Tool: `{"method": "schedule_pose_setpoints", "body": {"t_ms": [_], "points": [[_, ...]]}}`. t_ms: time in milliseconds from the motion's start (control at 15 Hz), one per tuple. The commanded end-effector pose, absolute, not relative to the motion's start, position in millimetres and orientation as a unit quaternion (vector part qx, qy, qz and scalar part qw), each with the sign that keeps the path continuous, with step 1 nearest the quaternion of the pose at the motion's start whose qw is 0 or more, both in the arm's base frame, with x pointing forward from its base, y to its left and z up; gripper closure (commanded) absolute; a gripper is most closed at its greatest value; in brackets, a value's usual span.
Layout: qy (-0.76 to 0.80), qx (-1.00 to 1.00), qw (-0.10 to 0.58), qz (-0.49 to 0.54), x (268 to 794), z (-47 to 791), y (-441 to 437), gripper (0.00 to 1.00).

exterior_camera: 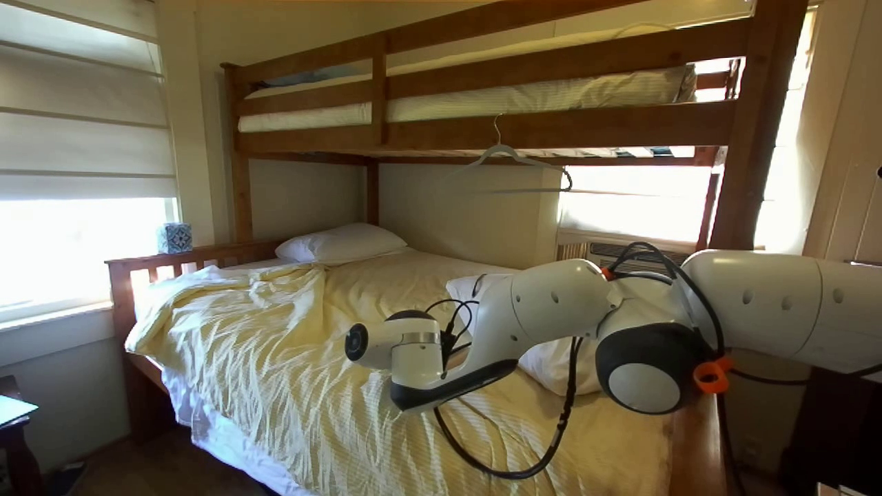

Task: Put the book on the pillow in front.

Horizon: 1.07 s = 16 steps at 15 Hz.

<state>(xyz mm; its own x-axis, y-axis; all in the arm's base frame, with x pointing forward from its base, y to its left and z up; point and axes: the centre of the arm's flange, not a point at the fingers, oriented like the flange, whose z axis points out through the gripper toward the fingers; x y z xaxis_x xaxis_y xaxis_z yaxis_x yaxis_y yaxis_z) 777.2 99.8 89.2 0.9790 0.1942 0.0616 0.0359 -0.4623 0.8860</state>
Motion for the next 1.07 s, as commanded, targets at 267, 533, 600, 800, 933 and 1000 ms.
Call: {"method": "schedule_pose_setpoints", "body": {"t_ms": [267,533,600,800,933,1000], "points": [[0.043,0.859,0.507,0.061,798.8,78.8,96.8,0.66],[0.039,0.859,0.504,0.08,791.4,88.6,101.2,0.92],[0.033,0.857,0.506,0.09,789.8,92.9,102.6,0.94],[0.006,0.832,0.533,0.156,778.6,129.8,117.8,0.93],[-0.004,0.817,0.546,0.186,770.7,157.7,136.8,0.94],[-0.013,0.81,0.551,0.2,765.3,171.5,147.2,0.94]]}}
